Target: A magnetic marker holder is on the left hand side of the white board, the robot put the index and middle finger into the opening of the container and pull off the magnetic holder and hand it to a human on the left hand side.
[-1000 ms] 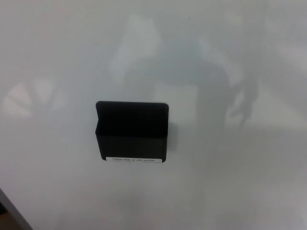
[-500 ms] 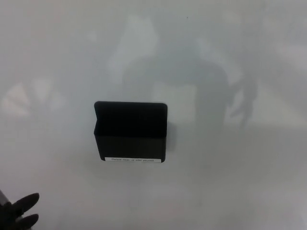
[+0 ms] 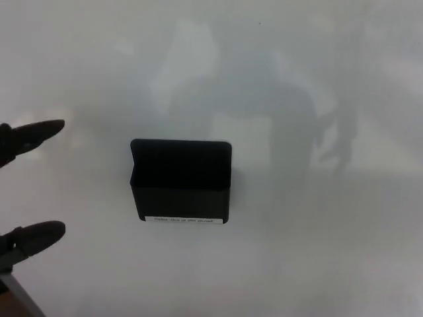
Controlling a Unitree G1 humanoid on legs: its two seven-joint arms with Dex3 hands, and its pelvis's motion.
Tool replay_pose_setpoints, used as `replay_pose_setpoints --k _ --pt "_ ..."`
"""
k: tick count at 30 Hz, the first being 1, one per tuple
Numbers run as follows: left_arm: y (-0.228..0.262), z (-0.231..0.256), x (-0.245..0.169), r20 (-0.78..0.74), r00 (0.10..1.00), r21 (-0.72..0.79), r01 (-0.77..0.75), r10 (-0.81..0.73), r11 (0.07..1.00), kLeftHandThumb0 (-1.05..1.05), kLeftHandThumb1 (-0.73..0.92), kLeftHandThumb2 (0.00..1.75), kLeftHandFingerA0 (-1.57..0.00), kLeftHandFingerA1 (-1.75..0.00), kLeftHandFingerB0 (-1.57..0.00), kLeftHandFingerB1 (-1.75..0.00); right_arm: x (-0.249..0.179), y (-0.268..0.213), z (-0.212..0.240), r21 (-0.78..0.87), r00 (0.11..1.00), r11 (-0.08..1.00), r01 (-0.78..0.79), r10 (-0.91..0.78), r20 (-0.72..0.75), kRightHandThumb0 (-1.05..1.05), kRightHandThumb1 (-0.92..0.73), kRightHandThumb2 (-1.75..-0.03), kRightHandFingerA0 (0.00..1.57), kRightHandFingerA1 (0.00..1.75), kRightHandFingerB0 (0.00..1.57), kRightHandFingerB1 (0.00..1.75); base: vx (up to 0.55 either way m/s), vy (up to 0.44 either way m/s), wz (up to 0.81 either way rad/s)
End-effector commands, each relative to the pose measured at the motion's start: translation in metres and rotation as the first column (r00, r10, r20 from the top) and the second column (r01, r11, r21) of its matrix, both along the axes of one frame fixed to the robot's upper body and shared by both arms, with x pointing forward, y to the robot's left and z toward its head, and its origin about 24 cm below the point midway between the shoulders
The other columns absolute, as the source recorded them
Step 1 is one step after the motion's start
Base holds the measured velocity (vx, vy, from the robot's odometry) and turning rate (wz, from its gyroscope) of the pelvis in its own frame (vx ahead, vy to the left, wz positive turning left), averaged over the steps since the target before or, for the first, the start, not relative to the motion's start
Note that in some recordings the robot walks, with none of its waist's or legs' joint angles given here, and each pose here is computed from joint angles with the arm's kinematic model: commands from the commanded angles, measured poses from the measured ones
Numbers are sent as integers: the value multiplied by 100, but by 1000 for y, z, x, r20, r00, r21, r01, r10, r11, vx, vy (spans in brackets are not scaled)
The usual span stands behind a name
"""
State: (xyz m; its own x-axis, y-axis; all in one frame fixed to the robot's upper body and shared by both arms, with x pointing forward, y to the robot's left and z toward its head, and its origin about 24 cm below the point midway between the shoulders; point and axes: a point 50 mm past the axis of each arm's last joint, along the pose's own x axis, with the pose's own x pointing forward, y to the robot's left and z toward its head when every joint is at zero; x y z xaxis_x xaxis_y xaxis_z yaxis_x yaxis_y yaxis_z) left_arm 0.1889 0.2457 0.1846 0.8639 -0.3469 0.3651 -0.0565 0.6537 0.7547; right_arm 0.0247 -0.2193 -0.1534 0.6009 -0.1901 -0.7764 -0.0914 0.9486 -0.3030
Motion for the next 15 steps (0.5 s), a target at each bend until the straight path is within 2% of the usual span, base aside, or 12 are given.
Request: replay_pose_setpoints --k 1,5,6,7,8,9,10,11,12,13,14,15 --pt "-56 97 5 71 996 583 5 -57 813 -76 46 90 -44 -52 -20 -39 21 5 6 28 990 999 -15 11 139 -44 -56 -104 52 64 2 43 0 0 0" --pt "-70 104 22 -6 998 665 55 -68 745 -79 45 81 -36 -44 -28 -42 21 4 7 17 990 1000 -25 22 141 -44 -56 -105 54 65 2 43 0 0 0" --pt "-72 104 25 -19 997 676 64 -69 734 -81 46 82 -39 -45 -27 -41 22 4 7 16 990 1000 -26 23 142 -64 -76 -66 64 43 18 29 0 0 0" --pt "-74 104 27 -32 997 684 72 -69 726 -81 46 82 -39 -45 -27 -41 22 4 7 17 990 1000 -26 23 143 -64 -76 -66 64 43 18 29 0 0 0" --pt "-77 104 31 -65 996 695 93 -67 713 -77 55 58 -45 -35 -31 -32 22 4 7 18 990 1000 -25 22 140 -64 -76 -66 65 43 18 29 0 0 0" --pt "-80 102 37 -124 989 687 140 -75 713 -67 40 84 -34 -49 -18 -39 23 4 7 23 989 999 -26 22 143 -43 -57 -104 53 65 1 43 0 0 0" --pt "-82 100 42 -166 983 680 174 -82 712 -67 40 84 -34 -49 -18 -39 23 5 7 26 989 999 -26 22 145 -43 -57 -104 53 65 1 43 0 0 0" --pt "-88 94 55 -255 964 669 237 -82 705 -71 40 86 -37 -49 -15 -37 24 5 7 22 989 999 -33 29 147 -61 -77 -66 65 43 17 28 0 0 0" --pt "-89 93 58 -270 960 668 246 -79 702 -71 40 86 -37 -49 -15 -37 24 5 7 20 989 999 -34 31 147 -61 -77 -66 65 43 17 28 0 0 0" --pt "-92 89 66 -323 944 672 276 -63 688 -82 45 81 -32 -43 -22 -38 24 5 7 18 989 999 -34 31 146 -43 -56 -104 54 65 2 43 0 0 0" --pt "-93 88 71 -355 933 671 291 -49 682 -86 56 58 -41 -35 -25 -30 24 5 7 16 989 999 -34 31 145 -44 -57 -105 56 66 1 43 0 0 0" --pt "-95 87 75 -387 922 670 306 -33 676 -86 56 58 -41 -35 -25 -30 24 5 7 14 989 999 -35 32 143 -44 -57 -105 56 66 1 43 0 0 0"
